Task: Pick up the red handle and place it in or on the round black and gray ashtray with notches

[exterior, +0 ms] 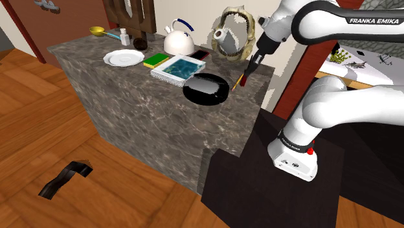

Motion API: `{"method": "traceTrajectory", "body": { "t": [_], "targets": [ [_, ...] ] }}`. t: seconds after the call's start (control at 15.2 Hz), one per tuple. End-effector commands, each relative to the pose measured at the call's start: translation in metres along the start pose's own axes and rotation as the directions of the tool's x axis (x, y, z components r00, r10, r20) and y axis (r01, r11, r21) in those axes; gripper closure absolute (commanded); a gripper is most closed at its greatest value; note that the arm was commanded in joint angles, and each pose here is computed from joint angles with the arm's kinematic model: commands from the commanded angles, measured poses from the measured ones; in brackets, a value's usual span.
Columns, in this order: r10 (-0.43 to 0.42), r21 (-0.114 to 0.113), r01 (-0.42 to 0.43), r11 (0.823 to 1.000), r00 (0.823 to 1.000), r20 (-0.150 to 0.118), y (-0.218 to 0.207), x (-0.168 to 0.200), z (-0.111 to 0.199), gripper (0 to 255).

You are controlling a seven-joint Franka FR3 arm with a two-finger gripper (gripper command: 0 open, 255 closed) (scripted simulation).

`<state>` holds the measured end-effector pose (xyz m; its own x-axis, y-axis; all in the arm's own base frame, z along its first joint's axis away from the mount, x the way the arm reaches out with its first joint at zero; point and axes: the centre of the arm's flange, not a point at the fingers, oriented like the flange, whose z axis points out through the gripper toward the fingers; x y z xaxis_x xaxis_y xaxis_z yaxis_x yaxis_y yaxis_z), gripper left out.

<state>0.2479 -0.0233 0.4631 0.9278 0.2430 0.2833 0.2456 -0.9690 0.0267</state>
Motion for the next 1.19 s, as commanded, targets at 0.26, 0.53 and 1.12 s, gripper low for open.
{"method": "traceTrajectory", "body": {
  "t": [0.26, 0.53, 1.12],
  "targets": [
    [0.0, 0.0, 0.0, 1.0, 1.0, 0.0, 0.001, 0.009, -0.031, 255],
    [0.0, 0.0, 0.0, 1.0, 1.0, 0.0, 0.002, 0.015, -0.051, 255],
    [0.0, 0.0, 0.0, 1.0, 1.0, 0.0, -0.016, 0.057, -0.071, 255]
  ]
}}
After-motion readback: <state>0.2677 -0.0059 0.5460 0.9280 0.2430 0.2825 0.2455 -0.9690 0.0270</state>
